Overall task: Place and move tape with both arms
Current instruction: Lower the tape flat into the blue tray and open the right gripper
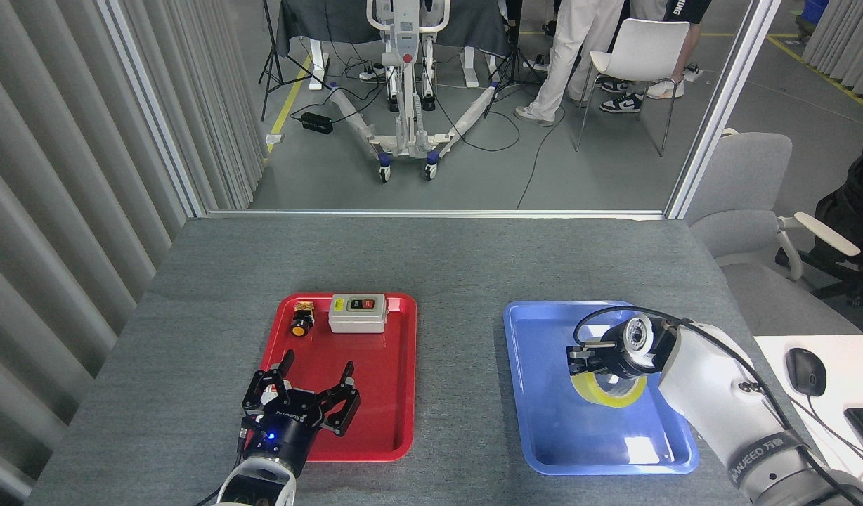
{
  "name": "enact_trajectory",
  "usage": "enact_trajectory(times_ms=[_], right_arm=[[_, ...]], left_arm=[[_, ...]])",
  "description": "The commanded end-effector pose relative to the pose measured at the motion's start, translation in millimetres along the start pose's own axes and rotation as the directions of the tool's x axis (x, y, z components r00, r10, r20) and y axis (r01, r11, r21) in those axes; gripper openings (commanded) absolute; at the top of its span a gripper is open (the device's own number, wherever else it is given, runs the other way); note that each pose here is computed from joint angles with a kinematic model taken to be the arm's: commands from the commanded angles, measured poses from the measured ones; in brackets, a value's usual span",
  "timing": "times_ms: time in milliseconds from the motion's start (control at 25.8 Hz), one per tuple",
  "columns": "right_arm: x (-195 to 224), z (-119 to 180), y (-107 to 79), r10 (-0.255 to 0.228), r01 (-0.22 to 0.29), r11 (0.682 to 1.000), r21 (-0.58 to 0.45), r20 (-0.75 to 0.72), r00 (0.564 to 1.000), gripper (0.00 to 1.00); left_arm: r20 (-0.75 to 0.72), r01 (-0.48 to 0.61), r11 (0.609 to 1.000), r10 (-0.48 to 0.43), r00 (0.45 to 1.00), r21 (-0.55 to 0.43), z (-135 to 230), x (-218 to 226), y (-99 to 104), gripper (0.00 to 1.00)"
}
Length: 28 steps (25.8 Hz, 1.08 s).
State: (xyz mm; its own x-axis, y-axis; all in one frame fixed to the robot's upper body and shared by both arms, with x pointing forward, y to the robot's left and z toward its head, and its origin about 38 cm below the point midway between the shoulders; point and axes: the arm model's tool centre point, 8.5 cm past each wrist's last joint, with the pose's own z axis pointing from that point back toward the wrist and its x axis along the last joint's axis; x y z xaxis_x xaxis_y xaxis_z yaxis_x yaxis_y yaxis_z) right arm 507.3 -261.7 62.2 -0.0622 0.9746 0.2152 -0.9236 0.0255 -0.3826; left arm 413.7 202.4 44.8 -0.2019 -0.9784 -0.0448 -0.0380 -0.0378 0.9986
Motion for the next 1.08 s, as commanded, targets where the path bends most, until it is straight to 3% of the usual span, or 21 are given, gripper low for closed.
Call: enact_trajectory(times_ms=[0, 310, 697, 1046], right_arm=[[10.3, -6.4, 2.3, -0.012, 0.012, 1.0, 0.004, 0.009, 1.0, 0.18], [9.3, -8.9, 2.8, -0.029, 0.029, 0.999, -0.022, -0.001, 1.0, 0.25], [7.5, -10.7, 4.0, -0.029, 0.029, 0.999, -0.039, -0.005, 1.0, 0.27], [8.0, -15.5, 9.9, -0.033, 0.033, 0.999, -0.035, -0.002, 0.999, 0.29]], left_arm=[[-0.027, 0.021, 1.0, -0.021, 0.999, -0.01, 3.4, -8.1, -2.7, 1.0], [-0.034, 0.027, 1.0, -0.027, 0.999, 0.008, 1.9, -10.2, 16.7, 1.0], [-0.057, 0.019, 1.0, -0.019, 0.998, 0.011, 1.9, -16.2, 21.7, 1.0], [-0.068, 0.004, 1.0, -0.005, 0.998, -0.02, 11.9, -17.8, 10.5, 1.0]])
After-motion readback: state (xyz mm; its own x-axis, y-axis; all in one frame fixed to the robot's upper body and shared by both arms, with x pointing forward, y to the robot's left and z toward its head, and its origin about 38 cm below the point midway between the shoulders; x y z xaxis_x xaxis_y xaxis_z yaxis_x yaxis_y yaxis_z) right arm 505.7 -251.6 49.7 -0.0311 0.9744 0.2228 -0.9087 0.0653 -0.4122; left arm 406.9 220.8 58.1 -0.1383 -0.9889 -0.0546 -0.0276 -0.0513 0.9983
